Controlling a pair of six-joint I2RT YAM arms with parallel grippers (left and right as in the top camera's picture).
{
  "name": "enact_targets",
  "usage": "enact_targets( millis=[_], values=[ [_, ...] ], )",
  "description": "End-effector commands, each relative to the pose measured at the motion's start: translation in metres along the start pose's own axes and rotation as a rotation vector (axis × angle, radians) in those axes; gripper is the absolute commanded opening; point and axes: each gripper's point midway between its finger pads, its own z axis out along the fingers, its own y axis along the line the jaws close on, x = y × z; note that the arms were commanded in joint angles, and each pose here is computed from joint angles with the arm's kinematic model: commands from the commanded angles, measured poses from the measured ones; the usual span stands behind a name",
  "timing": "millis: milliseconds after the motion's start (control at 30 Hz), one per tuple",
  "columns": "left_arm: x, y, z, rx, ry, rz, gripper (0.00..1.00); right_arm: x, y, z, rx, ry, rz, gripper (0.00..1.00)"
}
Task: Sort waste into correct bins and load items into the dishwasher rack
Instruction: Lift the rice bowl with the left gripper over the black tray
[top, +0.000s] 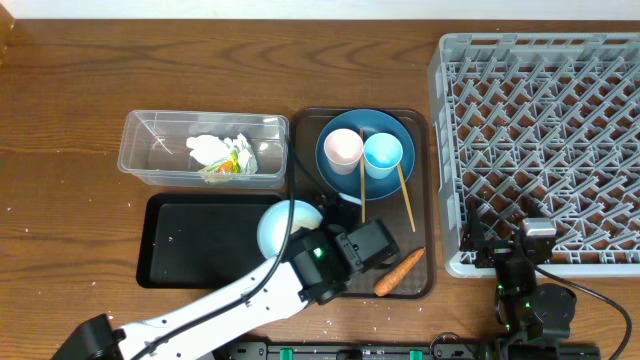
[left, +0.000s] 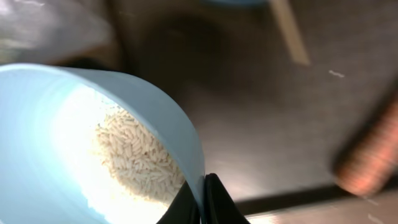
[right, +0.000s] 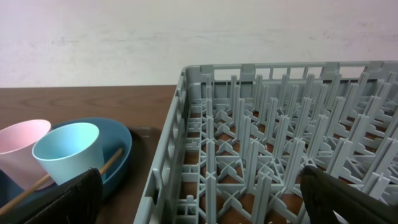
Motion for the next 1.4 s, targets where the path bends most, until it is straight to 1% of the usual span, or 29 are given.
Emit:
enact_targets(
  millis=[0, 100, 200, 267, 467, 600, 733, 833, 933, 1167, 1367],
  values=[
    [-0.022, 0.041, -0.009, -0.207, -0.159, -0.042, 0.06, 0.0, -0.001, 0.0, 0.003, -0.001, 0.002, 0.99],
    [-0.021, 0.053, -0.011, -0.267, -0.165, -0.022, 0.06, 0.0, -0.001, 0.0, 0.003, -0.001, 0.002, 0.99],
    [-0.019, 0.057, -0.011, -0.277, -0.149, -0.024, 0.06, 0.0, -0.001, 0.0, 0.003, -0.001, 0.002, 0.99],
    [-0.016, 0.062, -0.009, -0.284, -0.13, -0.053, 0.06, 0.0, -0.001, 0.0, 0.003, -0.001, 0.002, 0.99],
    [-0.003, 0.085, 0.002, -0.294, 0.004, -0.142, 0.06, 0.0, -0.001, 0.0, 0.003, -0.001, 0.002, 0.99],
    [0.003, 0.096, 0.012, -0.248, 0.112, -0.176, 0.06, 0.0, -0.001, 0.0, 0.003, -0.001, 0.002, 0.99],
    [0.007, 0.096, 0.023, -0.117, 0.216, -0.178, 0.06, 0.0, -0.001, 0.0, 0.003, -0.001, 0.002, 0.99],
    [0.009, 0.094, 0.028, 0.025, 0.288, -0.208, 0.06, 0.0, -0.001, 0.0, 0.003, -0.001, 0.002, 0.99],
    [0.009, 0.094, 0.03, 0.156, 0.33, -0.233, 0.06, 0.0, -0.001, 0.0, 0.003, -0.001, 0.002, 0.99],
    [0.006, 0.094, 0.022, 0.457, 0.363, -0.292, 0.06, 0.0, -0.001, 0.0, 0.003, -0.001, 0.002, 0.99],
    [0.003, 0.107, 0.015, 0.58, 0.348, -0.376, 0.06, 0.0, -0.001, 0.0, 0.003, -0.001, 0.002, 0.99]
  ],
)
